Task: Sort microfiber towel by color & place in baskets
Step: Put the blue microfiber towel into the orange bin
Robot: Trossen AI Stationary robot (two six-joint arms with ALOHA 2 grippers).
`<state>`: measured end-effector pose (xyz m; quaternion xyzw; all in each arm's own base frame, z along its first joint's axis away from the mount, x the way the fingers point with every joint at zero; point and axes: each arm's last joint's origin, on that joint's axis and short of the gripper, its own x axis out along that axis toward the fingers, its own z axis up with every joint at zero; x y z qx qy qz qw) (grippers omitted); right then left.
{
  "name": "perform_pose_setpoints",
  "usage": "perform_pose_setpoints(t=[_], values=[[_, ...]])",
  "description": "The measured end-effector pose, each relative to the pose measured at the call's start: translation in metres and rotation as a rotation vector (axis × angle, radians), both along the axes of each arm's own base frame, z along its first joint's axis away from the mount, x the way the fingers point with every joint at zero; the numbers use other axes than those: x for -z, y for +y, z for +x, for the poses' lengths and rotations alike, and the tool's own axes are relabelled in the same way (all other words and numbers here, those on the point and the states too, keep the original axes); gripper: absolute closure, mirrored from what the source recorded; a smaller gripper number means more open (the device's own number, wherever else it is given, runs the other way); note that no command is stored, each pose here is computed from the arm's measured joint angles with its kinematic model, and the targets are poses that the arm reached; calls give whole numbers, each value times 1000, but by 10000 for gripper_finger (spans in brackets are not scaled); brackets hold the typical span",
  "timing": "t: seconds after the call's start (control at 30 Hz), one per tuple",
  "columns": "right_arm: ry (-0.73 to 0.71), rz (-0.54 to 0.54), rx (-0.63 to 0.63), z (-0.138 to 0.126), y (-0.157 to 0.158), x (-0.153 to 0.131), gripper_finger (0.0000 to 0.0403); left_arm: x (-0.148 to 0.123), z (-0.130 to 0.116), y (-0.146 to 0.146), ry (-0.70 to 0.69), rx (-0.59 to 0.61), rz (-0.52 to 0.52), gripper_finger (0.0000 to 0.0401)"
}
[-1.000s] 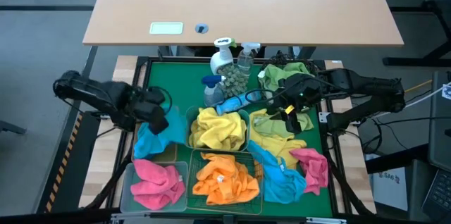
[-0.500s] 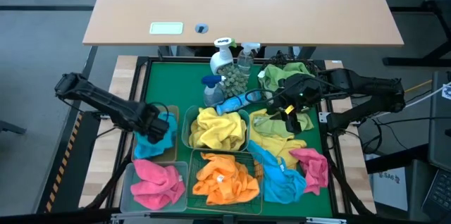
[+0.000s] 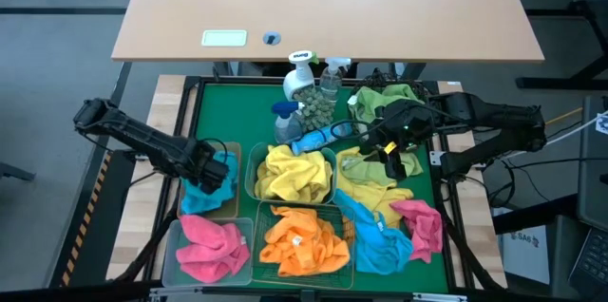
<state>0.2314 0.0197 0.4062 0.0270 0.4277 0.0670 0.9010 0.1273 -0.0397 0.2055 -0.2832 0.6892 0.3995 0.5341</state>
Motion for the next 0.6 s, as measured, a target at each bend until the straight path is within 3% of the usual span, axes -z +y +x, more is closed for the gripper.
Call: perform_pose_setpoints(t=[0.17,0.6], values=[[0,0,0,0,0,0,237,-6,2,-1,-6,2,-4,289],[11,-1,0,-1,0,1,237,-68,18,-5,-163,9,-36,287]])
